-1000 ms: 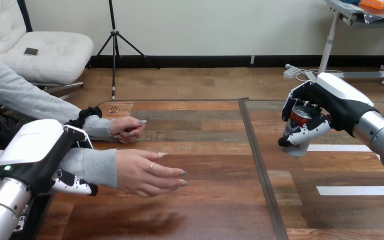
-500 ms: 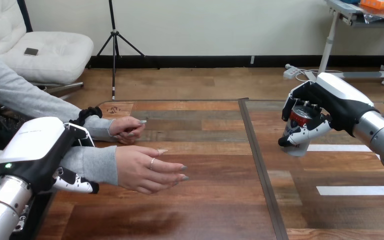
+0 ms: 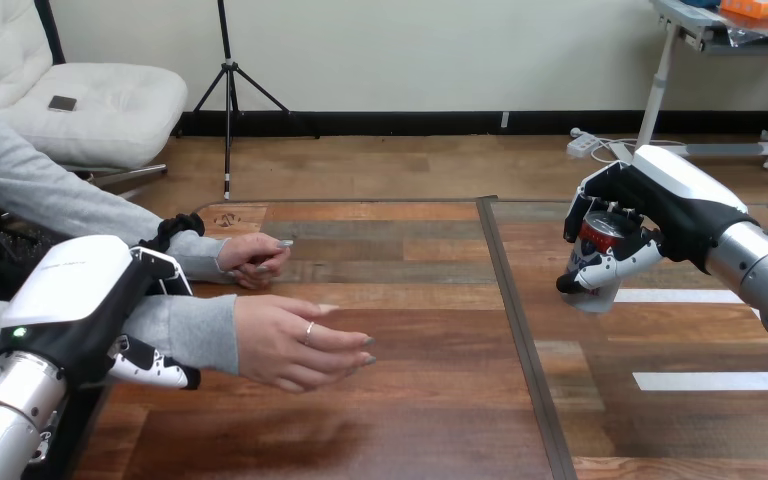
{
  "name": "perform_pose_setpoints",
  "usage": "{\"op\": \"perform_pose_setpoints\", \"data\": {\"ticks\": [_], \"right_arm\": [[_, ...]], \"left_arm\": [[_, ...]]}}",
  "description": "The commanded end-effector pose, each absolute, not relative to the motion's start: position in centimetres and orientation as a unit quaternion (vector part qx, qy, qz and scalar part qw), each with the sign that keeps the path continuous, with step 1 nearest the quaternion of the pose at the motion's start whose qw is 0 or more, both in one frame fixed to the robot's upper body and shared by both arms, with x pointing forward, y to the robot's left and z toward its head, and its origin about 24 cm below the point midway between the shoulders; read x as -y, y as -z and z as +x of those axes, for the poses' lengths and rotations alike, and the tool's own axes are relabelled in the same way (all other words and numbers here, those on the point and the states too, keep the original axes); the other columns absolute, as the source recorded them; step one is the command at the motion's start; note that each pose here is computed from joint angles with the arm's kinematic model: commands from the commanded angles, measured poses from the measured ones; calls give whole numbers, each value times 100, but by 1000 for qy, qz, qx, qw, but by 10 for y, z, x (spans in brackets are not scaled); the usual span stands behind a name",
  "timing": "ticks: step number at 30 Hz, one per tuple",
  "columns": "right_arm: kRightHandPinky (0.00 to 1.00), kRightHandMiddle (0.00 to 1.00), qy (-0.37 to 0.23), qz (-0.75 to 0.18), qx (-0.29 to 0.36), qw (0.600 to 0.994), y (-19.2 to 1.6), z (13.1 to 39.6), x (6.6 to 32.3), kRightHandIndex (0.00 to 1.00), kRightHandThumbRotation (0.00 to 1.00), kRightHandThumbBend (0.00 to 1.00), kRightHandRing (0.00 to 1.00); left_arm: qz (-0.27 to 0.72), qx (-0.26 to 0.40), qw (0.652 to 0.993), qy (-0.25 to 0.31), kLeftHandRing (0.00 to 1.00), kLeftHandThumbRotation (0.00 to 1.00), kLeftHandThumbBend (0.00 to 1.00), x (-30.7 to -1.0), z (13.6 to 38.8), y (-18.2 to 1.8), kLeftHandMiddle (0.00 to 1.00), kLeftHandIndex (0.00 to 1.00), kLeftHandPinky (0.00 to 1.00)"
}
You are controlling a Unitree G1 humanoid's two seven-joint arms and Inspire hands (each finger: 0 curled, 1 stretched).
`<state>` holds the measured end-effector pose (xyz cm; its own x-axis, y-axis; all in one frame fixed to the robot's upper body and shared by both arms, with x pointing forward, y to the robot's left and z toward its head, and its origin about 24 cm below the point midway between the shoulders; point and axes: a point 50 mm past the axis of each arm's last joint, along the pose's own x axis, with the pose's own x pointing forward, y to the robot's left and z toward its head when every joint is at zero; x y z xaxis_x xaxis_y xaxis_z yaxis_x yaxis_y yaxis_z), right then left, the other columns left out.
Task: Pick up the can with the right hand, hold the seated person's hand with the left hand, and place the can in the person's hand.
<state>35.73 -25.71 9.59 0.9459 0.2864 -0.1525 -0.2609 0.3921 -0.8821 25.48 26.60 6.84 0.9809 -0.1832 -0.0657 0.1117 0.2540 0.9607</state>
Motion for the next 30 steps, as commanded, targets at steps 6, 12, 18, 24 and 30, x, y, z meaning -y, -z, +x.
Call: {"op": "perform_pose_setpoints", "data": {"ticks": [6,12,18,24,30], "right_arm": [[34,41,-141,-528,60,836,-123,363,259,42,0,76,37],[34,41,-142,-527,59,836,-122,363,259,42,0,75,37],[34,42,-141,-526,58,837,-122,363,259,42,0,75,38],[35,42,-141,-526,59,837,-122,363,259,43,0,75,38],[35,42,-140,-527,59,836,-122,363,259,43,0,75,38]], "left_arm": [[602,105,789,71,36,0,87,-254,267,-98,43,45,30],[604,102,787,70,34,0,85,-254,267,-98,42,44,28],[603,103,788,70,33,0,85,-255,267,-97,41,44,27],[602,103,788,70,32,0,85,-255,267,-97,41,44,27],[602,104,789,70,32,0,85,-255,266,-97,41,43,27]]}}
